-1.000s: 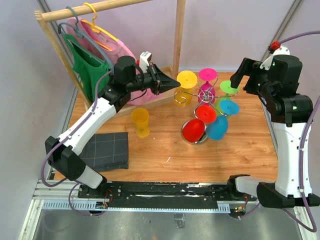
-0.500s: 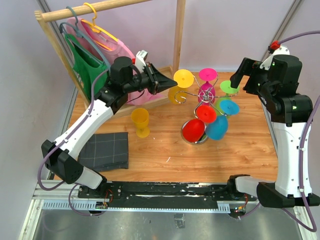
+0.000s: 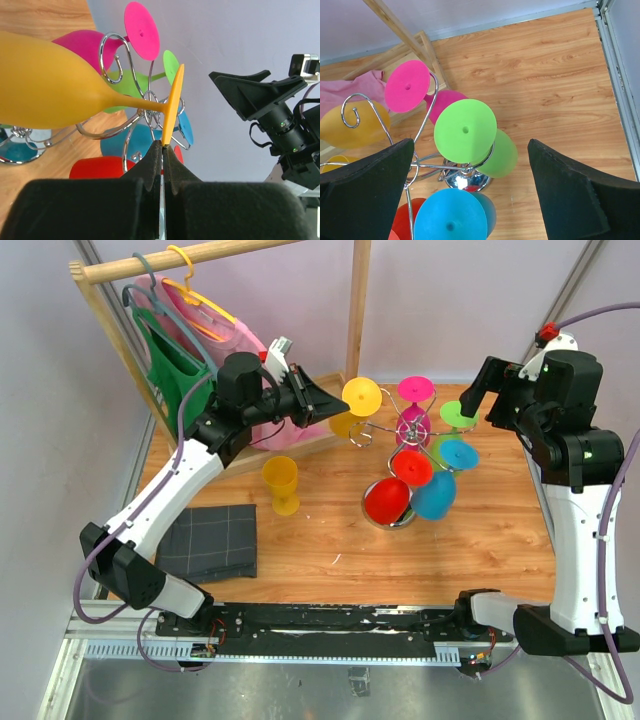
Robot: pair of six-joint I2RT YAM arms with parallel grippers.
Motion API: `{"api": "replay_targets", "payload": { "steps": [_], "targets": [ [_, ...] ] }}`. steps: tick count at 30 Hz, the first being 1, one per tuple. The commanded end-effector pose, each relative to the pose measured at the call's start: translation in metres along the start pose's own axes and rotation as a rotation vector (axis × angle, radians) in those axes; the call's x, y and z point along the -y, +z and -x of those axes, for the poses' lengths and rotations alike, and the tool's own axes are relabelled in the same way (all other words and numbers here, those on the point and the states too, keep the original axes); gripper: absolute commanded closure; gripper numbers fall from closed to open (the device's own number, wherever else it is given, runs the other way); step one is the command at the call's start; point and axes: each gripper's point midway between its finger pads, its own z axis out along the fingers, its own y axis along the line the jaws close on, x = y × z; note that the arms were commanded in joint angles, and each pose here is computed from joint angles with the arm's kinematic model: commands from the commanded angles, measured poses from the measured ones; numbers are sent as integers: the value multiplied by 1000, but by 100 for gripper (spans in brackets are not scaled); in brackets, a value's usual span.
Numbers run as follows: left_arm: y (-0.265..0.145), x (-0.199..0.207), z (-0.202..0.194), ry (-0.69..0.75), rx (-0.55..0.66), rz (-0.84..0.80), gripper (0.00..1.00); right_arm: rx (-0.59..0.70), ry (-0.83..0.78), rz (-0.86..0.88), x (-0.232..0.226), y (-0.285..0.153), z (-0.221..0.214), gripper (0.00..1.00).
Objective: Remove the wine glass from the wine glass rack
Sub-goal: Pick up the wine glass from the wine rack.
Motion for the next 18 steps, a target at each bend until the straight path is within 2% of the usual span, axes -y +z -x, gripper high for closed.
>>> {"api": "replay_targets", "payload": {
  "steps": [1, 13, 18],
  "targets": [
    [-15, 31, 8, 147, 27, -68, 100, 27, 5, -2, 3, -3, 6, 1],
    [-27, 38, 11, 360, 31, -69, 100, 29, 6, 10, 0, 1, 10, 1],
    [-31, 45, 2, 426, -10, -120, 100, 31, 6, 17, -2, 3, 12, 1]
  ]
}}
